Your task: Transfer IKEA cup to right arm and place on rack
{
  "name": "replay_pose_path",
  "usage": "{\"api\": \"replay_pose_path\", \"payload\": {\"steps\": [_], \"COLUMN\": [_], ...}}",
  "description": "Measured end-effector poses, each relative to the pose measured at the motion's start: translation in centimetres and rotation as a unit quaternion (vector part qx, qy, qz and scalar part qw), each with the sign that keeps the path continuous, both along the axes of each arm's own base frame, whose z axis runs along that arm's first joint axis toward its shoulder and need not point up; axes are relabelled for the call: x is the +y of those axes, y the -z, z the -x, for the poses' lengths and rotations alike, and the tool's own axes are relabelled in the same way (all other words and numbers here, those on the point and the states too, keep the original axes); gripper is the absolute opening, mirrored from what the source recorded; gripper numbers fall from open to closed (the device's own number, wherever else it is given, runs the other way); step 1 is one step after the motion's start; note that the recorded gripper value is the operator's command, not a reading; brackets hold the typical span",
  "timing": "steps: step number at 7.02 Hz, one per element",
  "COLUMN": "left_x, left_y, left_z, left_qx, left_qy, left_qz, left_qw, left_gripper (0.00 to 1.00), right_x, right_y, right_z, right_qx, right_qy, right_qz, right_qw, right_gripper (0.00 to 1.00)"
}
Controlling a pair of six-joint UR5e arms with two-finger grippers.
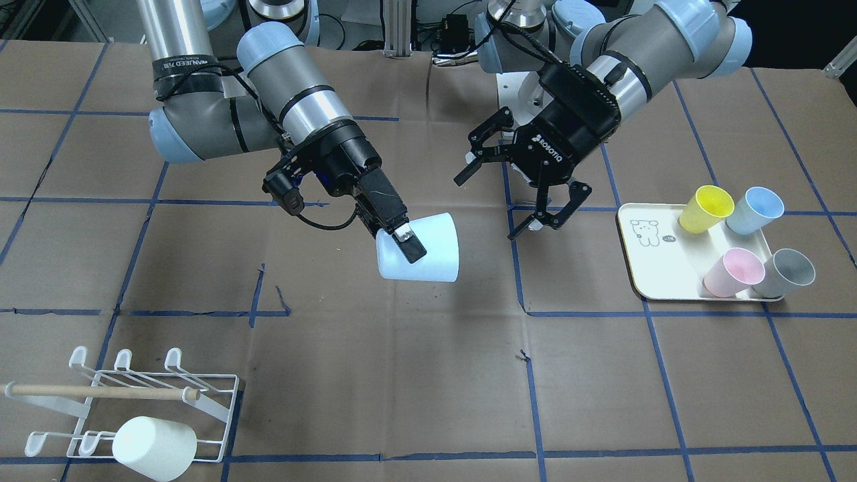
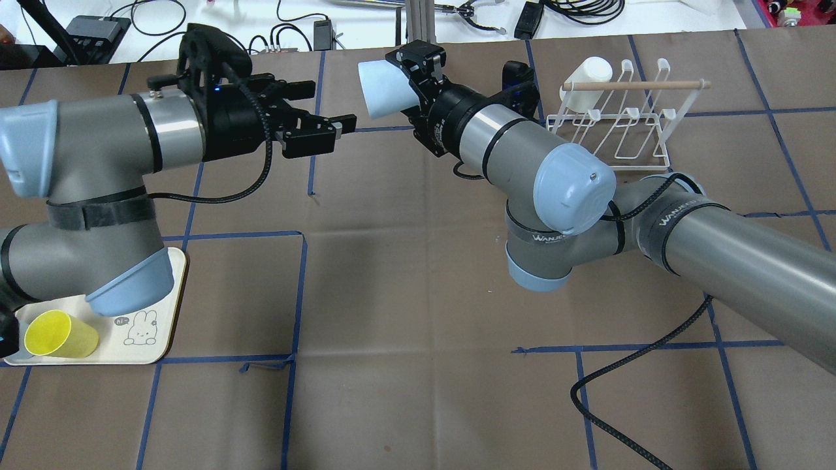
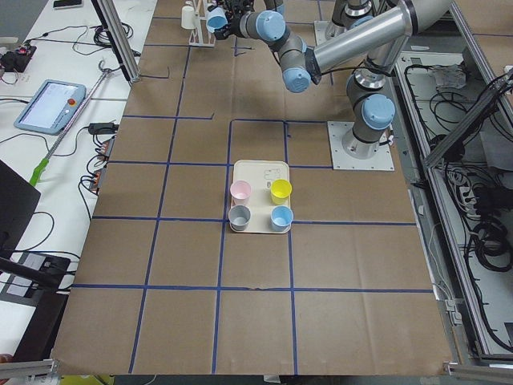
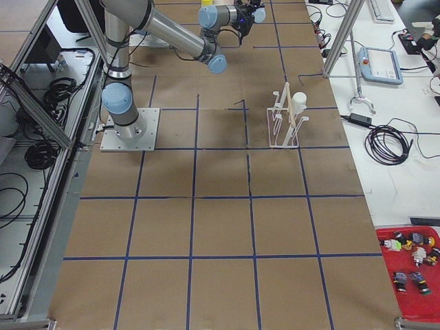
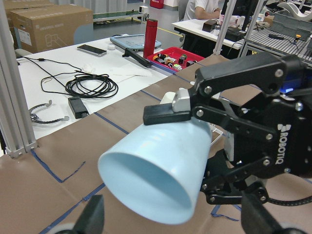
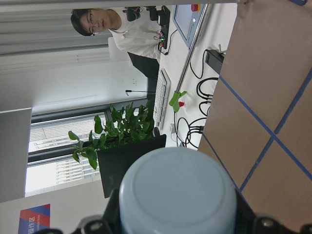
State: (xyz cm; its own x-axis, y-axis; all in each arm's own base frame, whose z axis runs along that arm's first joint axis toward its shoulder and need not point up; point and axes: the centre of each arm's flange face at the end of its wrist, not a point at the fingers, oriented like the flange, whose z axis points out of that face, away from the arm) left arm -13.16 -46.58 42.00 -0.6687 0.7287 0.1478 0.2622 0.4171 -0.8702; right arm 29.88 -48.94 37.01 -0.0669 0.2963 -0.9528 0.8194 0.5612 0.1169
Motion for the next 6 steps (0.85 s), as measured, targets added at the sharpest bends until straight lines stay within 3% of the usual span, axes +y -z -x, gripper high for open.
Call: {"api": "replay_pose_path", "payload": {"steps": [3,4,5,6], "left_x": [2.4,1.8,0.9,-0.5], "left_y": [-0.4,0.4,1.4,2.3], "left_z": [-5.3,-6.3,-7.6,-8.8], "left_qx": [-0.004,-0.03,-0.058,-0.069], "left_qy": [-0.073,-0.103,-0.149,-0.197], "left_qz": [-0.026,-0.044,-0.074,-0.111], "left_qw": [0.997,0.9933,0.9844,0.9716], "left_gripper": [0.98,0.99,0.99,0.99], "right_x": [-3.8,-5.0,-5.9,-6.6], "right_y": [-0.2,-0.7,-1.3,-1.6], "right_z": [4.9,7.4,9.7,11.8], "right_qx": [0.014,0.054,0.113,0.184], "right_qy": [0.032,0.028,0.013,-0.005], "right_qz": [0.021,0.055,0.102,0.153], "right_qw": [0.9992,0.9966,0.9883,0.9709], "right_gripper": [0.4,0.33,0.3,0.3]}}
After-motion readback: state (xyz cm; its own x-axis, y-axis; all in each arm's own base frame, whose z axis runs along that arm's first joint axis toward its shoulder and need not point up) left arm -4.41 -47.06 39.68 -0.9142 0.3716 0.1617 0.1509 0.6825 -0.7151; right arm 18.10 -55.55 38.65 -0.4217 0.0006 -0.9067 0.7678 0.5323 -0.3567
